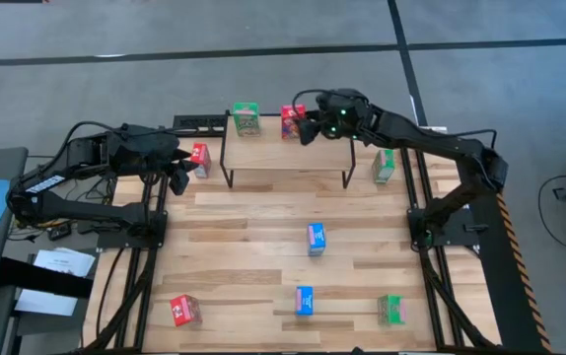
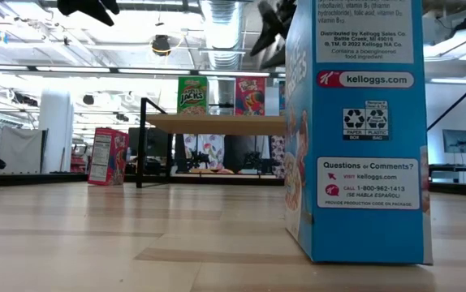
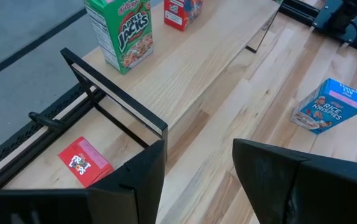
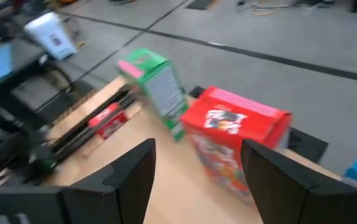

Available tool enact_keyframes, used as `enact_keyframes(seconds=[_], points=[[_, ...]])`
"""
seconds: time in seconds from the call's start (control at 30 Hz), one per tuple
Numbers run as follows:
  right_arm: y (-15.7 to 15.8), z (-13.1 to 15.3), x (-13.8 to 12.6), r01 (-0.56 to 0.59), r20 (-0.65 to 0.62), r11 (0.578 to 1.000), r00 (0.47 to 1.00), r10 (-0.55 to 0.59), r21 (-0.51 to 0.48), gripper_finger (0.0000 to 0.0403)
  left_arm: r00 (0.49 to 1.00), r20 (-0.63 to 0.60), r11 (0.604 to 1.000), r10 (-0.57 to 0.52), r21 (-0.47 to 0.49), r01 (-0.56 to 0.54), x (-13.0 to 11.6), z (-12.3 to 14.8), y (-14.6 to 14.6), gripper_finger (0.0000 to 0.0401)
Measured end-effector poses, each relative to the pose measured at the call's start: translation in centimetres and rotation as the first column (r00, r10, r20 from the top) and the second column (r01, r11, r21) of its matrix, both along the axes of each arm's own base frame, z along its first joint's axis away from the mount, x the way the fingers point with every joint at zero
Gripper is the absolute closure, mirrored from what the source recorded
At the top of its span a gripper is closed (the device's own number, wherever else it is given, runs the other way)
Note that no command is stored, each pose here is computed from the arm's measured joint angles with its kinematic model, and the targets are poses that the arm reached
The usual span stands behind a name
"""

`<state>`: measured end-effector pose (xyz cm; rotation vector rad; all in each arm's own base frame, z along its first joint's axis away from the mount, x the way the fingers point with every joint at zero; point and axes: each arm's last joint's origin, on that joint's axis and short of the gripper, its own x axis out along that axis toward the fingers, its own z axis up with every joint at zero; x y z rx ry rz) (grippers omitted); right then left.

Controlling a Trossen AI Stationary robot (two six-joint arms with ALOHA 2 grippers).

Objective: Stack cereal on shelf
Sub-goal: Put the top red cereal box on the shelf aligned with the other red cereal box

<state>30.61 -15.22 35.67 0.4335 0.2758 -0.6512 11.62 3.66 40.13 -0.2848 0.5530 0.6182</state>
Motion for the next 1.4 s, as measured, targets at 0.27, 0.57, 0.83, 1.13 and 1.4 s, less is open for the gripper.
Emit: enact_keyframes(seconds=[0.27,0.57,0.83,1.13,1.4], points=[[2.4,2.7,-1.9,-0.077,0.061,0.997,0.995,0.078,-0.02,0.0143,0.999,-0.042,1.0,0.0,-0.011,-0.001,-0.2,-0.3,-0.1,0.0225],[5.5,3.5,-3.0,-0.158,0.02,0.987,0.987,0.158,0.002,0.0143,0.998,-0.061,0.999,0.008,-0.044,-0.011,-0.5,-0.6,-0.2,0.0225],[8.3,2.7,-2.7,-0.222,-0.029,0.969,0.974,0.226,0.107,0.0143,0.997,-0.076,0.998,-0.004,-0.061,-0.001,-0.6,-0.7,-0.2,0.0225],[11.6,2.2,-2.2,-0.272,-0.025,0.939,0.959,0.283,0.212,0.0143,0.984,-0.083,0.979,-0.157,-0.142,0.144,-0.5,-1.0,-1.3,0.0225],[13.4,2.1,-2.0,-0.31,-0.012,0.92,0.947,0.322,0.24,0.0143,0.975,-0.051,0.951,-0.215,-0.24,0.197,-0.5,-1.1,-2.0,0.0225]])
